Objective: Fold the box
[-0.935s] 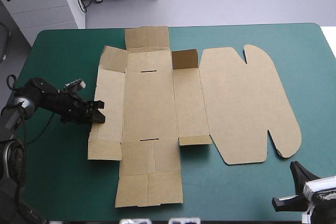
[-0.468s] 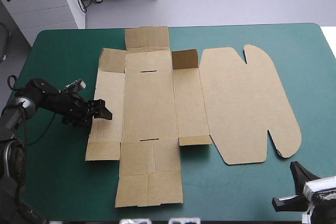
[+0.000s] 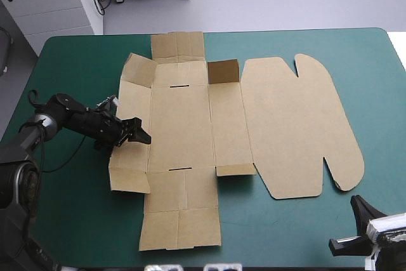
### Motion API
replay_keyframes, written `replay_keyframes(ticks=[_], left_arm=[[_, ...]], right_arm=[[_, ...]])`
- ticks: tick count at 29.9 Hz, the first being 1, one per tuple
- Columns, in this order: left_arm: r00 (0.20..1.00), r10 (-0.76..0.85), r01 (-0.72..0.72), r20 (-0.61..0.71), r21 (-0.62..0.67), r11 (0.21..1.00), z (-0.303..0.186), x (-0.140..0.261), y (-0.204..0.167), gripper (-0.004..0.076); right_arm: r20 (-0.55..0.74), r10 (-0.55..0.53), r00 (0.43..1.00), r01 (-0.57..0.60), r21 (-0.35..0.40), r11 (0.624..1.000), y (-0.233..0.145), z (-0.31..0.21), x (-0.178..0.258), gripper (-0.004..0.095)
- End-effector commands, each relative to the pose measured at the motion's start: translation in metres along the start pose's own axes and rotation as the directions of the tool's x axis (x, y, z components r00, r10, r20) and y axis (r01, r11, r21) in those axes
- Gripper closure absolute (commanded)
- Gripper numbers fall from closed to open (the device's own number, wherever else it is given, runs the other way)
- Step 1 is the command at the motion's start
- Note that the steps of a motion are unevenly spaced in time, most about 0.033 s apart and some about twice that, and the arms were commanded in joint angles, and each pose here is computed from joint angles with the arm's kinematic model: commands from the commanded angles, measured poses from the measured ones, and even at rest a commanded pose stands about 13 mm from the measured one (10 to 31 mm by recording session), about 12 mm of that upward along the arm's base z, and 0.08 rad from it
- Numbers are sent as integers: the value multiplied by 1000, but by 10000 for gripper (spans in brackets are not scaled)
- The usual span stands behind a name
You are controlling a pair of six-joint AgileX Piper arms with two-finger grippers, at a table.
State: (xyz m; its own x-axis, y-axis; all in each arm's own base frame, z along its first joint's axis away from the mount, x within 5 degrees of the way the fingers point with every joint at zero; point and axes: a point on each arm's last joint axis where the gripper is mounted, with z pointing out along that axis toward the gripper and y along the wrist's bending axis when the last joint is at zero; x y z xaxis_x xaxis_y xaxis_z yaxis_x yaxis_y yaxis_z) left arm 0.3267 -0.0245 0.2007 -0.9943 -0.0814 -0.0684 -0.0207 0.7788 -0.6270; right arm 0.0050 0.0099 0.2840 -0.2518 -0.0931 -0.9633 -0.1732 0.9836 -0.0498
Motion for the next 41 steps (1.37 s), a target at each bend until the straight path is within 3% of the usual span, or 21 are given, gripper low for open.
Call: replay_keyframes(ticks=[1, 5, 27, 35, 41], left_arm=[[999, 20, -21, 27, 27, 999, -6, -1, -11, 419], [999, 42, -42, 18, -8, 999, -6, 0, -8, 734], [995, 104, -104, 2, 19, 994, -17, -5, -19, 729], [963, 270, -270, 14, 52, 961, -48, -21, -48, 729], [936, 349, -349, 54, -12, 937, -64, -31, -61, 731]], right_arm=[[115, -3, 993, 2, 12, 1000, -1, -8, -11, 927], [115, -3, 993, 2, 12, 1000, -1, -8, -11, 927], [115, -3, 993, 2, 12, 1000, -1, -8, -11, 927], [115, -3, 993, 2, 12, 1000, -1, -8, -11, 927], [115, -3, 993, 2, 12, 1000, -1, -8, -11, 927]])
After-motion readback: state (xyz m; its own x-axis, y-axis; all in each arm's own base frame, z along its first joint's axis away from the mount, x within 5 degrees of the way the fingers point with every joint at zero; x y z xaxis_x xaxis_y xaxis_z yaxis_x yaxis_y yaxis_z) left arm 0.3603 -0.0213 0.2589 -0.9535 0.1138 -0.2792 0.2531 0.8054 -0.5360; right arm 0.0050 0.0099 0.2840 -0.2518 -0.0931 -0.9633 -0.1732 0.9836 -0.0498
